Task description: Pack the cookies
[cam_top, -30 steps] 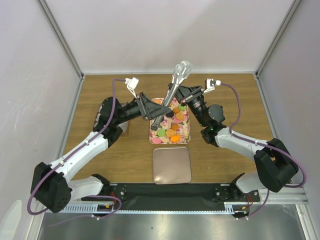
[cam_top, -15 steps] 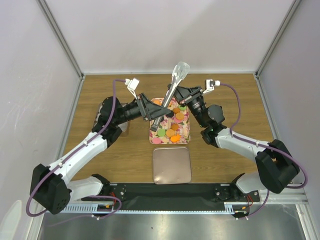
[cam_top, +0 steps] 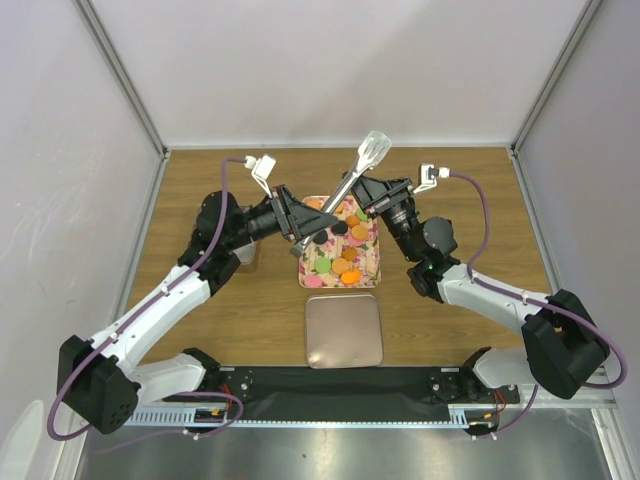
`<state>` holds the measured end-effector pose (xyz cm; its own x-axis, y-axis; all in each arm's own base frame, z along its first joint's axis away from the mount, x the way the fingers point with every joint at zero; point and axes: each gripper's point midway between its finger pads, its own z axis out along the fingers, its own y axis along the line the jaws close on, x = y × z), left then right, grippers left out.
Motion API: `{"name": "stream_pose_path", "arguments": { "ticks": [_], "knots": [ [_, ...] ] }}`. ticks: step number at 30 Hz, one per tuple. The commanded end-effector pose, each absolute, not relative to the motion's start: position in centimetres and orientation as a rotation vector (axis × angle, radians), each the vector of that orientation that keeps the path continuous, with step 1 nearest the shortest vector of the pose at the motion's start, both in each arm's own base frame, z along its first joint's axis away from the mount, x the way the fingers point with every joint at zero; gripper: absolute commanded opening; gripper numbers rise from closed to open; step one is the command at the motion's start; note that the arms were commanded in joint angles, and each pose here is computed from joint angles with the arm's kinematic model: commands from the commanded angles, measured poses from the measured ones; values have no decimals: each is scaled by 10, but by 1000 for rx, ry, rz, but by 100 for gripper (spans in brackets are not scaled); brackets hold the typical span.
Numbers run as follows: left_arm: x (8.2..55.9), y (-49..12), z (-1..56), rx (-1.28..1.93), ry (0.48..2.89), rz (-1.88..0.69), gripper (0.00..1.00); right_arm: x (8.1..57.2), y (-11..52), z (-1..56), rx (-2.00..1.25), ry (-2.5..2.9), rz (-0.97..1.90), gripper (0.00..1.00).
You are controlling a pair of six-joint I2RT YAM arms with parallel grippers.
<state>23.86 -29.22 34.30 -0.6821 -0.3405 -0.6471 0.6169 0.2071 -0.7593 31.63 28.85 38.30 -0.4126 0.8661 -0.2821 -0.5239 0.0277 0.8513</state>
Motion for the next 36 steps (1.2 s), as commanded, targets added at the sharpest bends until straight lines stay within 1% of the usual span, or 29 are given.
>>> {"name": "stream_pose_path", "arguments": {
  "ticks": [1,4,6,7,8,9,10,17,24,29,30,36],
  "knots": [
    [240,-288,372,291,1623,-1556,52,309,277,403,391,1104,1630,31],
    [240,-288,371,296,1629,-1553,51,310,278,398,385,1119,1625,35],
    [240,-288,371,301,1632,-1551,51,311,276,397,385,1122,1621,35],
    [239,-289,371,304,1633,-1553,51,311,277,395,386,1129,1620,26],
    [240,-289,369,304,1638,-1554,52,313,275,395,386,1126,1615,19],
    [239,-289,369,306,1637,-1557,52,314,276,393,390,1133,1616,8],
    [239,-290,369,309,1638,-1562,53,315,275,394,395,1130,1620,1],
    [236,-291,370,322,1639,-1592,56,319,273,394,416,1100,1662,0],
    [233,-291,367,345,1660,-1607,61,320,274,405,365,1053,1710,0],
    [230,-290,365,349,1670,-1640,62,319,281,404,309,1053,1766,0],
    [231,-291,362,348,1678,-1644,64,315,282,407,291,1032,1786,0],
    [228,-288,362,348,1669,-1663,69,317,288,406,275,1021,1844,0]
  ]
}}
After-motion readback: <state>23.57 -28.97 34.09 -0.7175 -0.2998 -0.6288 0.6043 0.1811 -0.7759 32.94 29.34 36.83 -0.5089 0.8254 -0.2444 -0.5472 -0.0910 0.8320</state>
